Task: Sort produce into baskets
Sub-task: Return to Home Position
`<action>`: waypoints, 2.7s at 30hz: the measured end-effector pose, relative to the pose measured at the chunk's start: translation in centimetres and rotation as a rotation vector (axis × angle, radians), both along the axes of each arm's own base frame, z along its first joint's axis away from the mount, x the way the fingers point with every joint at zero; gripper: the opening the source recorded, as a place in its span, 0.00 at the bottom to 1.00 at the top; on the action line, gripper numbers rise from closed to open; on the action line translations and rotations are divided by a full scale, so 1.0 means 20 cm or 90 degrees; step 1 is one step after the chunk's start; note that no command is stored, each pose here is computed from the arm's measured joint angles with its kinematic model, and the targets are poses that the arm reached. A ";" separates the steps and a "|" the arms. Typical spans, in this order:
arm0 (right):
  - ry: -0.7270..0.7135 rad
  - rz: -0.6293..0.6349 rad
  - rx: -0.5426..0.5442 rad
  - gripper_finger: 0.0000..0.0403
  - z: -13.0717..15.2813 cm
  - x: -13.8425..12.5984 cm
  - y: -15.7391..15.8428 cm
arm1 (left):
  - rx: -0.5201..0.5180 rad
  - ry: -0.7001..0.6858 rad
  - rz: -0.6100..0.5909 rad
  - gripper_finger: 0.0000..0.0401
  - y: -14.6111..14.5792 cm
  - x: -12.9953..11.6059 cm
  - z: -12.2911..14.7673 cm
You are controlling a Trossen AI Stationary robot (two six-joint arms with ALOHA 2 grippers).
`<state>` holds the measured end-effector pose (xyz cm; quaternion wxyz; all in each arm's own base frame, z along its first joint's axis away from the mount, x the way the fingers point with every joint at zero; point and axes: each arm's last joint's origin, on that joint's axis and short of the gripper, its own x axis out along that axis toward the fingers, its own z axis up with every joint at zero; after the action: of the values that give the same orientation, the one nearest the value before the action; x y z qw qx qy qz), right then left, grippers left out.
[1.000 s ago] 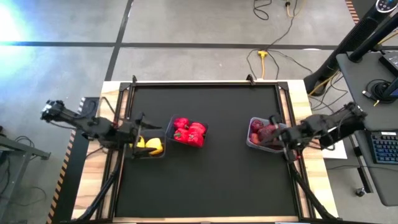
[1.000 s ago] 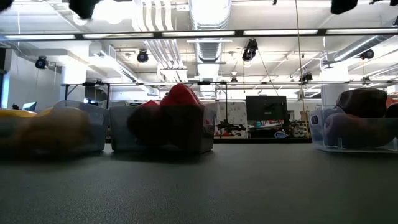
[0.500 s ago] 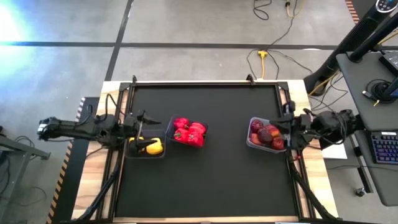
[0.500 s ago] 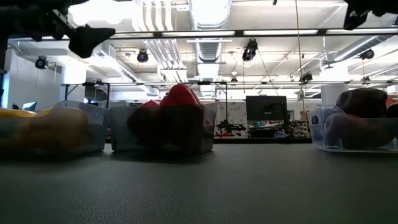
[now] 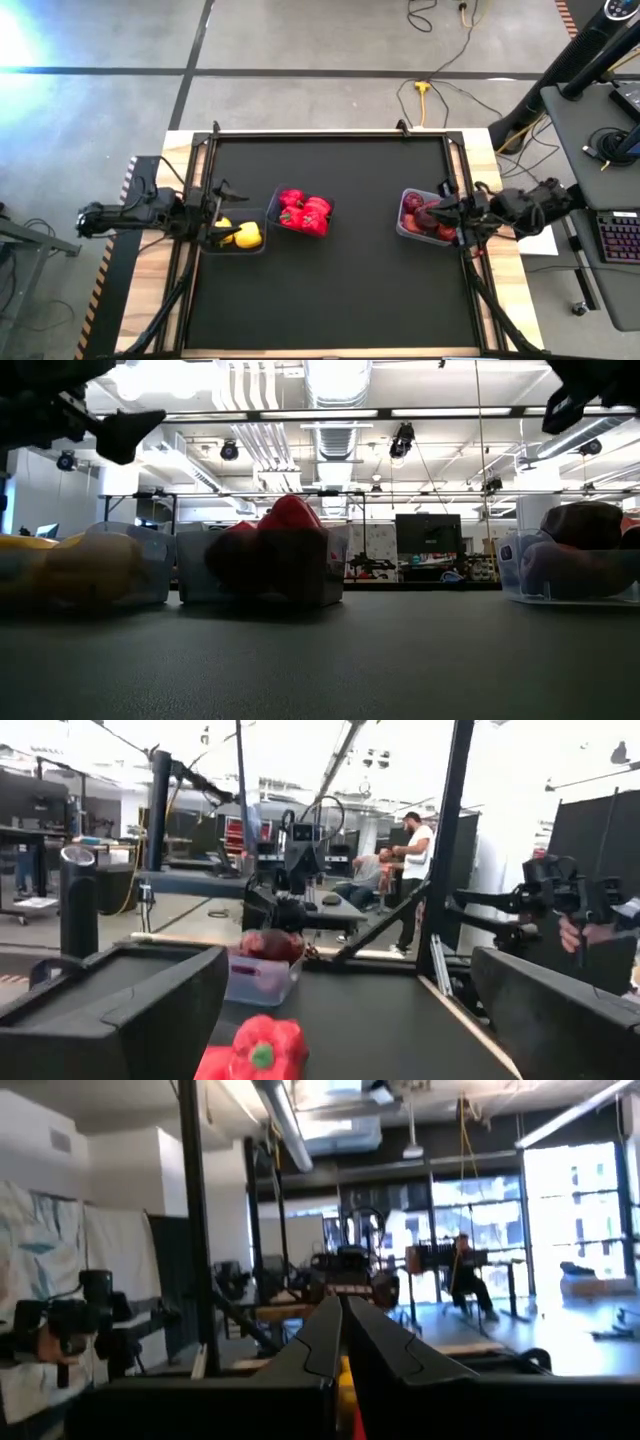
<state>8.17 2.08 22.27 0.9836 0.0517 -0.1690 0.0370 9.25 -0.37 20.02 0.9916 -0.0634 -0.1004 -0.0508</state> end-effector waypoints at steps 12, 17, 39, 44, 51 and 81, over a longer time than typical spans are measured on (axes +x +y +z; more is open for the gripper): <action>0.032 -0.043 0.032 0.03 -0.14 0.04 0.00 | 0.007 0.095 -0.044 0.99 -0.01 0.02 -0.14; 0.052 -0.075 0.030 0.03 -0.15 0.04 -0.01 | 0.016 0.100 -0.040 0.99 -0.01 0.02 -0.15; 0.182 -0.108 -0.033 0.03 -0.24 0.10 0.01 | 0.013 0.137 -0.043 0.99 -0.01 0.04 -0.16; 0.186 -0.108 -0.036 0.03 -0.24 0.10 0.01 | 0.012 0.136 -0.043 0.99 -0.01 0.04 -0.15; 0.186 -0.108 -0.036 0.03 -0.24 0.10 0.01 | 0.012 0.135 -0.043 0.99 -0.01 0.04 -0.14; 0.186 -0.108 -0.036 0.03 -0.25 0.10 0.01 | 0.012 0.134 -0.043 0.99 -0.01 0.04 -0.14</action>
<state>10.13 2.28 17.37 0.9983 0.0146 -0.0267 -0.0491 10.03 -0.59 17.22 0.9949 -0.0624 0.0070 -0.0783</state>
